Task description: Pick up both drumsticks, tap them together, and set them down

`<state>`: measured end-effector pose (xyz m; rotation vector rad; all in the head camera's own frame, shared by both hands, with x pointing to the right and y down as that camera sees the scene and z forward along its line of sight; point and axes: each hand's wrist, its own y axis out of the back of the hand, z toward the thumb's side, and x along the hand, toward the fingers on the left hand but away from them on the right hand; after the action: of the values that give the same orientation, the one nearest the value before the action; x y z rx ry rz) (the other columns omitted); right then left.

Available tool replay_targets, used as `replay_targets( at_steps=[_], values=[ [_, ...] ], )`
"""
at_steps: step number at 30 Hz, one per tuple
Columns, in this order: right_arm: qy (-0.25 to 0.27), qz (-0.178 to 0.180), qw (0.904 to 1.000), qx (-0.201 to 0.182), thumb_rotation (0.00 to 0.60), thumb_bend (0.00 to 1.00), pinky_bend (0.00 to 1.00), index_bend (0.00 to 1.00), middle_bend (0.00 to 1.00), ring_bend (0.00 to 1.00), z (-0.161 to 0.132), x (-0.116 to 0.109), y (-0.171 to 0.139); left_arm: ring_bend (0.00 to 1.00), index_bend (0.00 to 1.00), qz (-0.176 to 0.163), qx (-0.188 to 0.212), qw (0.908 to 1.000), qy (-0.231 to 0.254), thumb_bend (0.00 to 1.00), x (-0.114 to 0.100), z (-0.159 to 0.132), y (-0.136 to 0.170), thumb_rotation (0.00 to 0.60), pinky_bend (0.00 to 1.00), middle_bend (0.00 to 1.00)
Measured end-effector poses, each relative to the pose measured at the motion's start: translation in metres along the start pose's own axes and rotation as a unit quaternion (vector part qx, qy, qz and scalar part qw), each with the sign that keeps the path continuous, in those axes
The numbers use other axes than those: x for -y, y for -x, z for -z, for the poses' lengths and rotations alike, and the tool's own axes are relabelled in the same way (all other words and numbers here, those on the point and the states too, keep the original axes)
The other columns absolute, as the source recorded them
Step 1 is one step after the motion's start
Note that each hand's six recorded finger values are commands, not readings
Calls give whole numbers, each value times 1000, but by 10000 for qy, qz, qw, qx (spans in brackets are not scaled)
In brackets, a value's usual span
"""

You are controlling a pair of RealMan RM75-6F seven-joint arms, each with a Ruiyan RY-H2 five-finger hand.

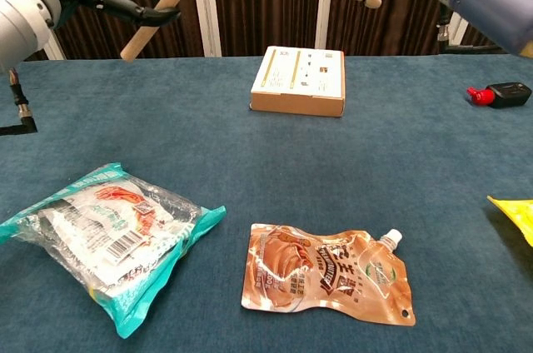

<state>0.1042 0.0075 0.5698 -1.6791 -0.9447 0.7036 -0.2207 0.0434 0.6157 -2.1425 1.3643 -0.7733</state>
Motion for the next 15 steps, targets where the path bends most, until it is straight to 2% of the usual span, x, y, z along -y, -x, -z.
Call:
replay_targets(
  at_steps=[15],
  values=[
    [60, -31, 9998, -163, 600, 416, 0, 702, 676, 385, -22, -1, 1, 104, 662, -21, -182, 9998, 74, 396, 12, -17, -8, 600, 0, 637]
  ],
)
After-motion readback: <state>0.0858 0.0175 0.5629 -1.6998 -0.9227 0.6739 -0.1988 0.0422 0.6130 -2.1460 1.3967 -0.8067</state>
